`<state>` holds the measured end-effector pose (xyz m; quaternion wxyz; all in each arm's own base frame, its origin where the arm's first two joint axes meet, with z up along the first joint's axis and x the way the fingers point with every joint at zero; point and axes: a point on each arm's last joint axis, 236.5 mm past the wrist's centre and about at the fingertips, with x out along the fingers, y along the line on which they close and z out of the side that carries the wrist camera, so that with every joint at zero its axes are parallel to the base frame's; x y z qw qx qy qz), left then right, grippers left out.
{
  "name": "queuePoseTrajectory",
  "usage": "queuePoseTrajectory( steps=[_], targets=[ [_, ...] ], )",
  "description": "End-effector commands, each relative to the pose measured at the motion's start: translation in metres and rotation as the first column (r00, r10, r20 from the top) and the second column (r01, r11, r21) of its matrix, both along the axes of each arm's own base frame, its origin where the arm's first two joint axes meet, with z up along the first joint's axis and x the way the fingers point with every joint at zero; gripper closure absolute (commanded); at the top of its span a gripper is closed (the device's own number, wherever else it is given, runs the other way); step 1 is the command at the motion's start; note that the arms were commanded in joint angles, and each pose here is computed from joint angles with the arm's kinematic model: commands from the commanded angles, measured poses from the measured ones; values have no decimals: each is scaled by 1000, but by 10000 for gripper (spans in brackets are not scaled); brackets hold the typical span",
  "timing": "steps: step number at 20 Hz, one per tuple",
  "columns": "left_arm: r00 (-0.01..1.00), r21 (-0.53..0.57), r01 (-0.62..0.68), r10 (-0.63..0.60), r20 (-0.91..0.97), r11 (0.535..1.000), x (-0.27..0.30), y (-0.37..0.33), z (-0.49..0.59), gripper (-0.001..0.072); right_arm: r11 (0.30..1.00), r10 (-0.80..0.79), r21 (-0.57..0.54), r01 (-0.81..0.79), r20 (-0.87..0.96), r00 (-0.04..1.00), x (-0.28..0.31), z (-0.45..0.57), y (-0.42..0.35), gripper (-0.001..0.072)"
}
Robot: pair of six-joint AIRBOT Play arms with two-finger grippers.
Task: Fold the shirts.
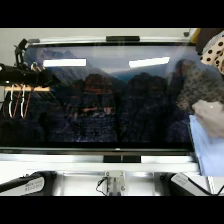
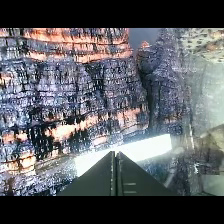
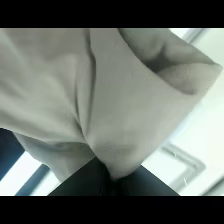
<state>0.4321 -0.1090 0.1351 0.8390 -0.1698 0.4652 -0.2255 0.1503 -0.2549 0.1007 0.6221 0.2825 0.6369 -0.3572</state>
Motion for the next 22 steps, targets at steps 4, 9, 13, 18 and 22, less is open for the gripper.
queuePoseTrajectory(
  steps=[4, 9, 13, 18, 22],
  targets=[
    [1000, 0, 0, 0, 0, 1000, 0, 0, 0, 674, 995, -33, 85, 49, -186, 982, -56, -48, 22, 649],
    [1000, 0, 1, -1, -1, 1000, 0, 0, 0, 675, 995, -60, 70, 76, -205, 977, -60, -68, 20, 642],
    [1000, -1, 1, -1, -1, 1000, 0, 0, 0, 675, 994, -28, 96, 52, -233, 972, -67, -82, 26, 39],
    [1000, 146, 19, -16, -20, 989, -4, 6, -15, 676, 998, 37, -57, -39, -39, 999, -13, -25, -5, 39],
    [993, 590, -2, 70, -92, 807, 0, 55, -35, 677, 845, 489, -438, -307, 401, 775, 187, 101, 38, 105]
  ],
)
